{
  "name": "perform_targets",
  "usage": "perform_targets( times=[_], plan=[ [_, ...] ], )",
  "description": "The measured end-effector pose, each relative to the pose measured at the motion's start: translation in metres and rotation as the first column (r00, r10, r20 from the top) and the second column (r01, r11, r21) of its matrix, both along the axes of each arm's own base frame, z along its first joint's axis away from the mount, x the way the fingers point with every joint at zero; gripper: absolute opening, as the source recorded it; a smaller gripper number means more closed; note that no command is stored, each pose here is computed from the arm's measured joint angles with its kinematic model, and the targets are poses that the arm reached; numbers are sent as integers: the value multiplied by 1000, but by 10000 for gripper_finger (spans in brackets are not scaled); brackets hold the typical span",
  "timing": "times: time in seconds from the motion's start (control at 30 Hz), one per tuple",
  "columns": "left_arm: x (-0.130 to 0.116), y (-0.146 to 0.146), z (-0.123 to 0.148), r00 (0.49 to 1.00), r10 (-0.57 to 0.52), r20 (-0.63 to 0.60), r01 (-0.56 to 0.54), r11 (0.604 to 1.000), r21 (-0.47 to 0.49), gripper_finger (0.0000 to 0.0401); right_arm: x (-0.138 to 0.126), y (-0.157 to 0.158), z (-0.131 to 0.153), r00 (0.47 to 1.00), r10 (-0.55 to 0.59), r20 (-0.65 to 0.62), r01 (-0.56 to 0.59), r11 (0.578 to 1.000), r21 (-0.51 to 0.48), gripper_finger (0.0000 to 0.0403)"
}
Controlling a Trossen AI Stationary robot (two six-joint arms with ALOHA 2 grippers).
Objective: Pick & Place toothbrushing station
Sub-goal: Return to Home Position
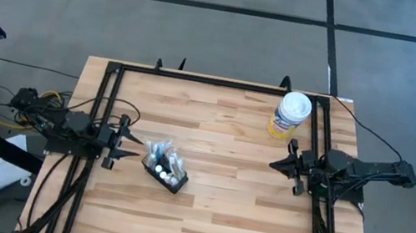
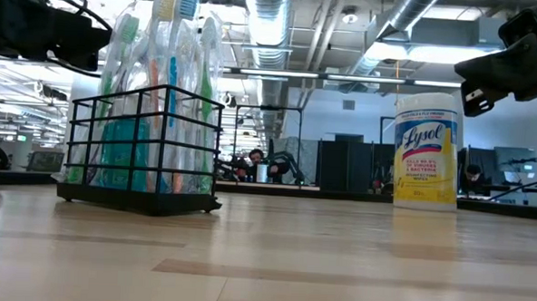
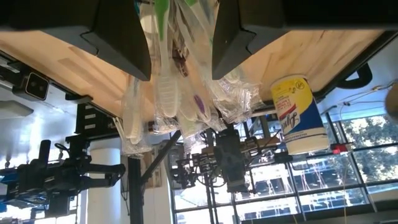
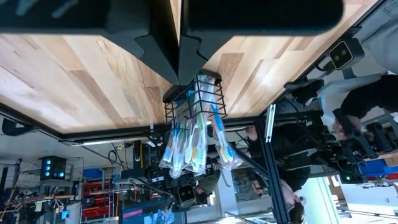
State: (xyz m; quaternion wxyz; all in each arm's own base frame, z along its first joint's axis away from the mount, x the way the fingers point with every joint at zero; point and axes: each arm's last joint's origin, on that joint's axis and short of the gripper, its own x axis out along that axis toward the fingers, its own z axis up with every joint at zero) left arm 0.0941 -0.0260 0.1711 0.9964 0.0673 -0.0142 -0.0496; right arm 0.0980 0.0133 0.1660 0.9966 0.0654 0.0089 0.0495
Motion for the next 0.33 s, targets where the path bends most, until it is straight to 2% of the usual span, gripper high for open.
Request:
perform_targets(
  times=[0.33],
  plan=[
    [0, 0, 2, 1000, 0, 20, 0, 1000, -7, 163, 0, 0, 0, 1000, 0, 0, 0, 1000, 0, 1]
  ],
)
